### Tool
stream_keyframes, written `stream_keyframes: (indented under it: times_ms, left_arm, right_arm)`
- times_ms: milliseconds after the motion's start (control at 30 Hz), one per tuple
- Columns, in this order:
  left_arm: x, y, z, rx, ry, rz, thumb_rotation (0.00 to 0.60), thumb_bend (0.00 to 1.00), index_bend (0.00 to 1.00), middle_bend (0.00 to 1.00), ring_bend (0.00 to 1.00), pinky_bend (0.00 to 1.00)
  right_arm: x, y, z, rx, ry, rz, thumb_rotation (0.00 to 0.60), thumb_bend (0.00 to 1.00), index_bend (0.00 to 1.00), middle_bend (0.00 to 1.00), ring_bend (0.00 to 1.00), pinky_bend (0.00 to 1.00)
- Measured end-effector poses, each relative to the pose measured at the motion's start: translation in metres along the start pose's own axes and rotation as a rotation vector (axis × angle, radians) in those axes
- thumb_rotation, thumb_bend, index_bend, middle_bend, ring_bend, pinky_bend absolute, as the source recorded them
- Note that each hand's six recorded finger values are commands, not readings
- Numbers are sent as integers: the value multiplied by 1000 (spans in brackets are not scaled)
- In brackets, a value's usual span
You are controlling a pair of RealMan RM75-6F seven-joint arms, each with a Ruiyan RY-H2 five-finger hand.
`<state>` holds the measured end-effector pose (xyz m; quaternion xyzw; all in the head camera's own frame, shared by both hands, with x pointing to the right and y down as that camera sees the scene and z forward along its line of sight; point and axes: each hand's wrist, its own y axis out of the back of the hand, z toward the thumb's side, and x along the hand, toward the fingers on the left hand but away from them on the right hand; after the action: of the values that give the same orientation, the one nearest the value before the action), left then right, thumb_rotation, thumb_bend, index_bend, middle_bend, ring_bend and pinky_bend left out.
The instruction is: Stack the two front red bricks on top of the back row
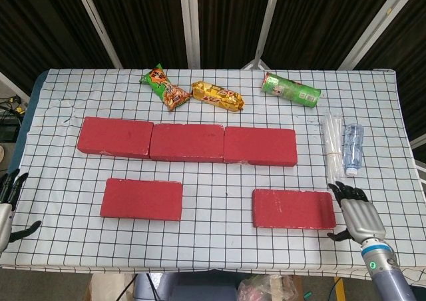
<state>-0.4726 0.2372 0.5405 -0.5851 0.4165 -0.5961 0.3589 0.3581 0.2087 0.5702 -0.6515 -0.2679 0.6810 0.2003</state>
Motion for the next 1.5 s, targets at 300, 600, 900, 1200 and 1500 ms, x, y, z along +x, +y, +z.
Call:
stream_keyframes:
  times_ms: [300,600,900,1200,1500]
  left_arm:
    - [2,3,-5,-9,17,11,600,0,68,0,0,0]
    - [2,6,-8,-17,21,17,600,0,64,0,0,0]
    - [2,6,-9,-18,28,19,600,0,64,0,0,0]
    - [2,8,-12,-24,37,23,600,0,64,0,0,0]
    - [3,9,-14,-26,47,25,600,0,64,0,0,0]
  right_arm:
    - [-24,-13,31,26,-10,71,600,133,0,0,0,0]
    - [-31,-24,46,30,-10,74,600,134,0,0,0,0]
    - [-37,-35,59,55,0,96,600,133,0,0,0,0]
    - [-42,-41,69,77,0,115,600,134,0,0,0,0]
    - [-47,-43,76,98,0,120,600,133,0,0,0,0]
